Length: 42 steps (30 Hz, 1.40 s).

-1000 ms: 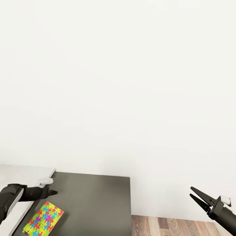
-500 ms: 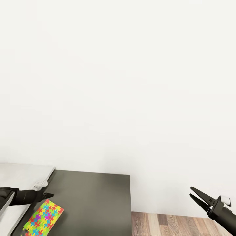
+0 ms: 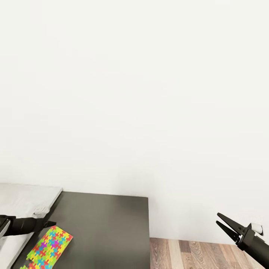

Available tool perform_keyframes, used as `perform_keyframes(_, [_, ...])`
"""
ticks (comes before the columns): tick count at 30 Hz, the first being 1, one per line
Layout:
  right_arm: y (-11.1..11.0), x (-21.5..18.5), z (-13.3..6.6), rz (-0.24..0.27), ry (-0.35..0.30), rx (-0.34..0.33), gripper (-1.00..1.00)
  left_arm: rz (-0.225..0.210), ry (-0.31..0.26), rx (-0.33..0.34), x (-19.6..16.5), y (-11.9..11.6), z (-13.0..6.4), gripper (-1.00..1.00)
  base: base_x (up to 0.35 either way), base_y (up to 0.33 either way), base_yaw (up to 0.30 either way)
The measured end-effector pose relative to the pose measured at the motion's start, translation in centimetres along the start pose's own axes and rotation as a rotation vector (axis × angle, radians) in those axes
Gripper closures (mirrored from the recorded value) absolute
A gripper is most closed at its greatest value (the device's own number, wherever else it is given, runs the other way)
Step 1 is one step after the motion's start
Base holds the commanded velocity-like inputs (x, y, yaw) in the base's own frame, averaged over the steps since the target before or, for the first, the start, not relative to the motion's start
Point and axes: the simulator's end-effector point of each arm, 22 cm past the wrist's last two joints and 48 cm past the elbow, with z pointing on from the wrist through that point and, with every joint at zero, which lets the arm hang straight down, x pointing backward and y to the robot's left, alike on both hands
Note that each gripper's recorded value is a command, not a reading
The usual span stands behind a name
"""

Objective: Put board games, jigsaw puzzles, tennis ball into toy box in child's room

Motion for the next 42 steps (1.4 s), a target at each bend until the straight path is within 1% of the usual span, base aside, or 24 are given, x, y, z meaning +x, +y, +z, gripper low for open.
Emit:
perform_keyframes(3, [-0.2,0.1,0.0,0.003,0.002,0.004,-1.00,-0.003,0.006,-0.001,0.3,0.2,0.1,-1.00,0.000,0.000,0.000])
perform_keyframes(9, [-0.5,0.2,0.1,0.008,0.006,0.011,-1.00,0.014,-0.004,0.002,0.5,0.4,0.6,-1.00,0.000,0.000,0.000])
perform_keyframes(29, [-1.7,0.6,0.3,0.028,0.019,0.033,-1.00,0.018,0.014,0.003,1.6,0.8,1.8,-1.00,0.000,0.000,0.000])
perform_keyframes(42, [-2.4,0.9,0.5,0.040,0.027,0.049,-1.00,0.018,0.037,0.001,2.5,1.1,2.5,-1.00,0.000,0.000,0.000])
